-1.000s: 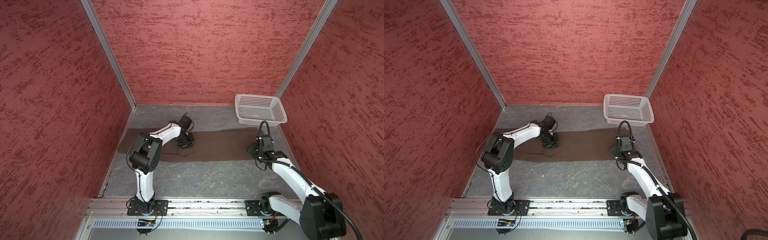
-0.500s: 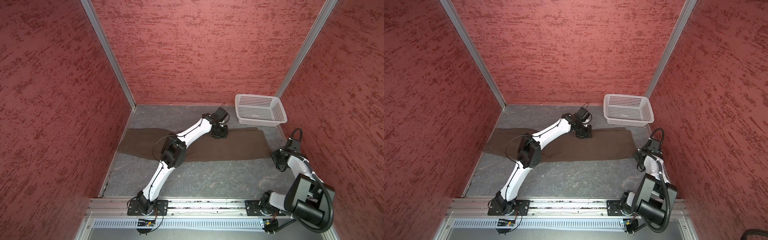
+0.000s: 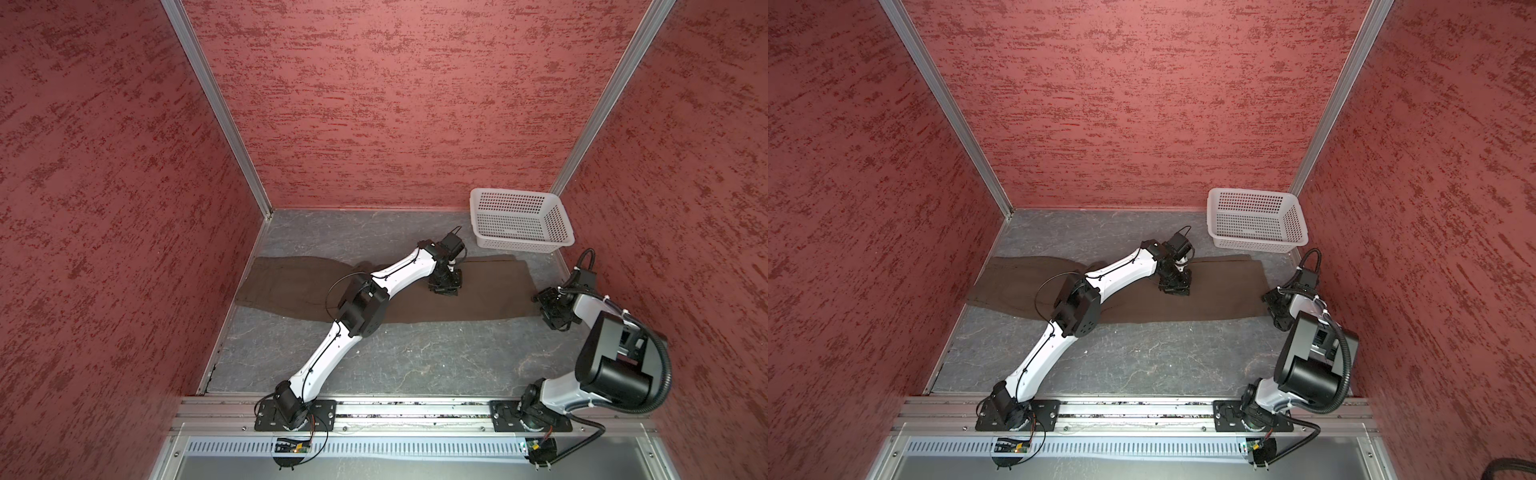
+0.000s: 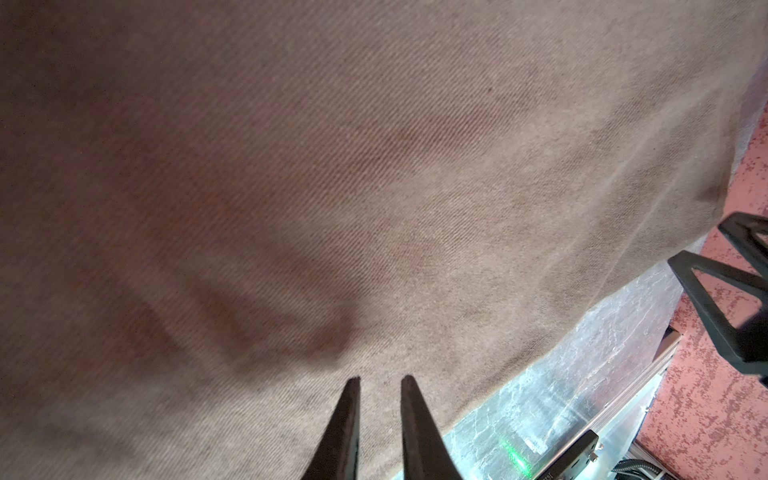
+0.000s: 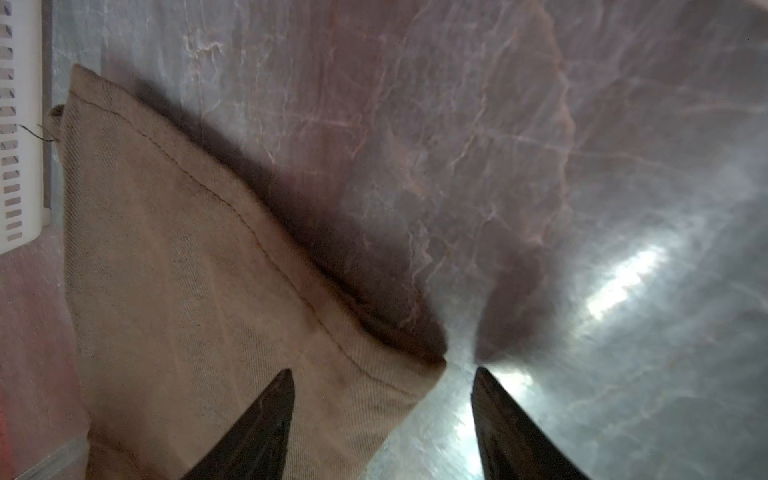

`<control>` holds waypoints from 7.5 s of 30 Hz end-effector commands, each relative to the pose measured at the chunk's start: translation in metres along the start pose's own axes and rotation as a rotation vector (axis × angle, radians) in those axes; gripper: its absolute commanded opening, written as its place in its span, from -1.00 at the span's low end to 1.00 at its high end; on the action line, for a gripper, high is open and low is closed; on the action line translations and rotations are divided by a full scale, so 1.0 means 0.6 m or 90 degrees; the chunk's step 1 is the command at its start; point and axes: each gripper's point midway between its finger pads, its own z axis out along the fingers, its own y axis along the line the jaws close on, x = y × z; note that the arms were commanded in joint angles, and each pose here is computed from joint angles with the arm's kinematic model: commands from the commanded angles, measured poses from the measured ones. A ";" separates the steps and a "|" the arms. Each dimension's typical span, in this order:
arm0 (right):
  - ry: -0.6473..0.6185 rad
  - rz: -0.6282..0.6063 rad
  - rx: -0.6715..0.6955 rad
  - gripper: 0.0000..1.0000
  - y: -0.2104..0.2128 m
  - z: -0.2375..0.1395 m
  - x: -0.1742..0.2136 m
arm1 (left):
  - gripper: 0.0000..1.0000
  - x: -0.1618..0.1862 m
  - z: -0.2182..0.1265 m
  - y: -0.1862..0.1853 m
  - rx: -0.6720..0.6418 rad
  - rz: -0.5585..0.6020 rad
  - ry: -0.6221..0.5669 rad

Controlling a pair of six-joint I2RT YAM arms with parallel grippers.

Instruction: Fold and stack the trousers

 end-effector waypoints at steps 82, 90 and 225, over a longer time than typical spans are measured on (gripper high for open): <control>0.118 -0.672 -0.452 -1.00 0.593 -0.138 0.625 | -0.66 0.095 -0.206 0.526 0.006 -0.516 -0.101; 0.130 -0.731 -0.420 -1.00 0.563 -0.116 0.675 | -0.66 0.096 -0.199 0.535 0.003 -0.523 -0.097; 0.165 -0.477 -0.277 0.12 0.302 0.020 0.381 | 0.17 0.051 -0.148 0.268 -0.405 -0.108 -0.026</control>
